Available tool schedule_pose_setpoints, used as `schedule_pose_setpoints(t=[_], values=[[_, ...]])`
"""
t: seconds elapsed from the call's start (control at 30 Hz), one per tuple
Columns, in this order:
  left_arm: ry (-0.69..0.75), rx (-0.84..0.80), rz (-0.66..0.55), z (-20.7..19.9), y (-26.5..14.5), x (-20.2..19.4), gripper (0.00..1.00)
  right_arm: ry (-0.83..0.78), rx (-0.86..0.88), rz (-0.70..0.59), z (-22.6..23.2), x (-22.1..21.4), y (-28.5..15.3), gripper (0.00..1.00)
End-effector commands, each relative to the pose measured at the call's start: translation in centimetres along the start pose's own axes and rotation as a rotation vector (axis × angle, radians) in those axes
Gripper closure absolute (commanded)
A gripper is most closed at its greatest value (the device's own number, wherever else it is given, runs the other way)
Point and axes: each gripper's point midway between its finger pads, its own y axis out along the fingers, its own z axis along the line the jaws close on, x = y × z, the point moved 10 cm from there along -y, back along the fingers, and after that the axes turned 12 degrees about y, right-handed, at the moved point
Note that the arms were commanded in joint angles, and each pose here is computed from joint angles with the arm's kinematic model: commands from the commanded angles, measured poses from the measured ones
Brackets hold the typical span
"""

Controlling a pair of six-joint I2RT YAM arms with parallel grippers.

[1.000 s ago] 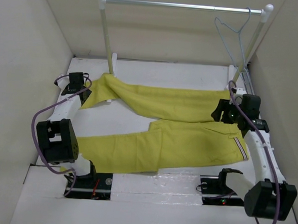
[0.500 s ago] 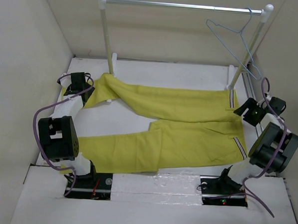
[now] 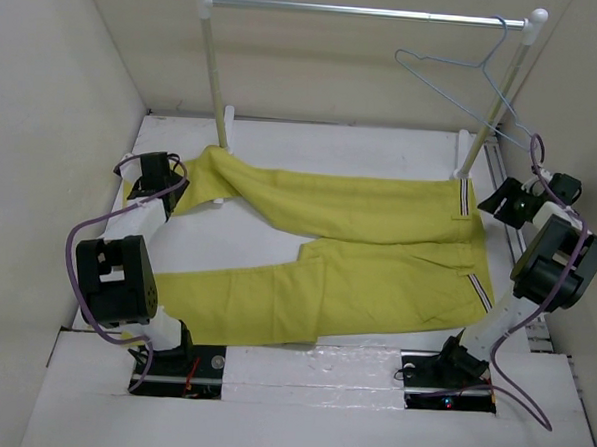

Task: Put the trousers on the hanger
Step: Flatten out the trousers at the center of the board.

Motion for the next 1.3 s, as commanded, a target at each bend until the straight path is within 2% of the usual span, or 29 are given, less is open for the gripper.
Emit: schedule_pose_setpoints(t=[0.0, 0.23, 0.33, 0.37, 0.4, 0.43, 0.47, 0.5, 0.6, 0.83, 1.0, 1.07, 1.1, 1.27], values=[[-0.020, -0.021, -0.046, -0.2, -0.6, 1.1, 0.49, -0.012, 0.057, 0.008, -0.3, 0.8, 0.6, 0.35], [-0.029, 0.002, -0.031, -0.2, 0.0, 0.9, 0.50, 0.006, 0.111, 0.031, -0.4, 0.5, 1.4, 0.40], [-0.018, 0.039, -0.006, 0.0, 0.7, 0.4, 0.50, 0.048, 0.124, 0.048, -0.5, 0.3, 1.9, 0.46], [-0.014, 0.054, -0.002, 0.2, 1.0, 0.3, 0.50, 0.057, 0.122, 0.050, -0.5, 0.2, 2.0, 0.50], [-0.009, 0.067, 0.006, 0.3, 1.2, 0.1, 0.51, 0.059, 0.126, 0.048, -0.6, 0.2, 2.0, 0.60], [-0.005, 0.073, 0.006, 0.3, 1.3, 0.1, 0.51, 0.073, 0.124, 0.042, -0.9, 0.3, 1.8, 0.64], [-0.001, 0.084, 0.010, 0.4, 1.6, 0.0, 0.51, 0.090, 0.123, 0.044, -0.9, 0.2, 1.8, 0.73], [0.000, 0.088, 0.007, 0.4, 1.6, 0.0, 0.51, 0.096, 0.124, 0.026, -1.0, 0.4, 1.5, 0.91], [0.009, 0.106, 0.016, 0.5, 2.1, -0.2, 0.51, 0.125, 0.150, -0.011, -1.3, 0.9, 0.8, 1.00], [-0.015, 0.128, 0.052, 1.6, 3.6, -0.2, 0.52, 0.159, 0.125, -0.104, -1.3, 2.4, -1.8, 1.00], [-0.003, 0.139, 0.075, 1.5, 4.4, -0.4, 0.52, 0.250, -0.006, -0.226, -2.4, 3.2, -4.4, 1.00], [-0.001, 0.147, 0.086, 1.4, 4.8, -0.4, 0.52, 0.230, -0.094, -0.277, -2.5, 4.5, -5.1, 1.00], [0.004, 0.161, 0.096, 1.5, 4.9, -0.5, 0.53, 0.249, -0.139, -0.243, -2.6, 4.3, -5.4, 1.00], [0.016, 0.215, 0.055, 1.4, 4.6, 0.7, 0.54, 0.132, -0.248, -0.206, -0.9, 5.0, -4.9, 1.00]])
